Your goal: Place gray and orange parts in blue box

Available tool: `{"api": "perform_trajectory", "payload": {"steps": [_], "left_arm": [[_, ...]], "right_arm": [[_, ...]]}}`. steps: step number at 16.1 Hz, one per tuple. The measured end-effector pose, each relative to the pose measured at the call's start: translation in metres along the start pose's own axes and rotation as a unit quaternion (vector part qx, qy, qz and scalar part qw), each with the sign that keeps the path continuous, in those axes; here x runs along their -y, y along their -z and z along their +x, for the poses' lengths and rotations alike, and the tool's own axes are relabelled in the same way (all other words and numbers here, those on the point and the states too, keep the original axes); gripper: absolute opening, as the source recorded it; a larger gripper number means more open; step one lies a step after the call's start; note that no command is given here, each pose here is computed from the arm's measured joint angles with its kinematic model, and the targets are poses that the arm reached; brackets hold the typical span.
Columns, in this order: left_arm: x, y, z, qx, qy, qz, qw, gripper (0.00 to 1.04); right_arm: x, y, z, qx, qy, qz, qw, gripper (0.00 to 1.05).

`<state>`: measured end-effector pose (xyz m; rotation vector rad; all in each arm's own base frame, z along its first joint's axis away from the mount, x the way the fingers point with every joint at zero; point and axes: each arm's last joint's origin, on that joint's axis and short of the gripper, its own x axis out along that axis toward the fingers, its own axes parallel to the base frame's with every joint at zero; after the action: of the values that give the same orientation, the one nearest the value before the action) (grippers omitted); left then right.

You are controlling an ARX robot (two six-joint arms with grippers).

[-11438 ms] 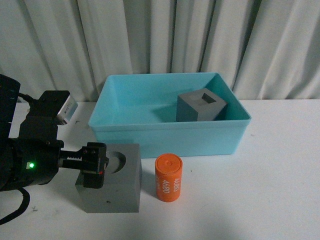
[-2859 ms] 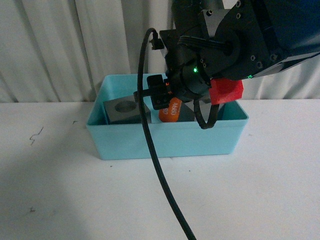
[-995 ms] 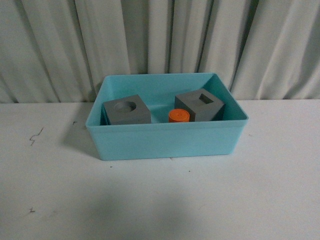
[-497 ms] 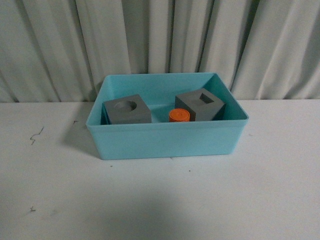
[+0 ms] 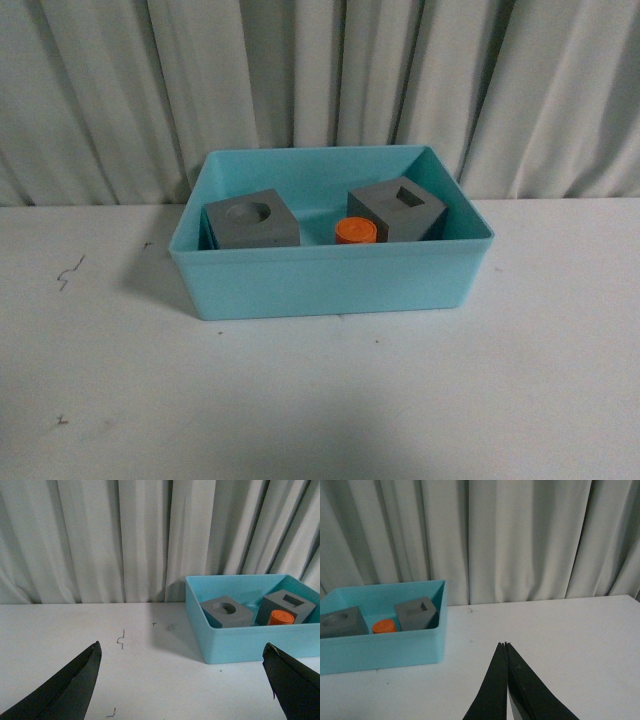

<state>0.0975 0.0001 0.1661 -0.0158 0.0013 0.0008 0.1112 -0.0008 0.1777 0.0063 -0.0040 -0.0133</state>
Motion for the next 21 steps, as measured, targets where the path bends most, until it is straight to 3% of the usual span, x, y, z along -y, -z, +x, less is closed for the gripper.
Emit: {"api": "perform_trajectory", "payload": {"steps": [2, 9, 10, 12, 17, 19, 21], "left_arm": [[0.0, 0.0, 0.0, 0.0, 0.0, 0.0, 1.0, 0.98], [0.0, 0.0, 0.0, 0.0, 0.0, 0.0, 1.0, 0.98], [0.0, 0.0, 0.0, 0.0, 0.0, 0.0, 1.0, 0.98], [0.0, 0.0, 0.0, 0.0, 0.0, 0.0, 1.0, 0.98], [0.0, 0.0, 0.0, 0.0, 0.0, 0.0, 1.0, 0.98], [0.0, 0.0, 0.0, 0.0, 0.0, 0.0, 1.0, 0.98], [0.0, 0.0, 0.0, 0.0, 0.0, 0.0, 1.0, 0.98]], "right_arm": [[-0.001, 0.011, -0.014, 0.0, -0.006, 0.0, 1.0, 0.02], [-0.001, 0.011, -0.014, 0.0, -0.006, 0.0, 1.0, 0.02], [-0.001, 0.011, -0.014, 0.0, -0.006, 0.0, 1.0, 0.06], [-0.001, 0.011, -0.014, 0.0, -0.006, 0.0, 1.0, 0.34], [-0.001, 0.011, -0.014, 0.0, -0.006, 0.0, 1.0, 0.77], [-0.001, 0.011, -0.014, 0.0, -0.006, 0.0, 1.0, 1.0], [-0.001, 0.011, -0.014, 0.0, -0.006, 0.0, 1.0, 0.98]]}}
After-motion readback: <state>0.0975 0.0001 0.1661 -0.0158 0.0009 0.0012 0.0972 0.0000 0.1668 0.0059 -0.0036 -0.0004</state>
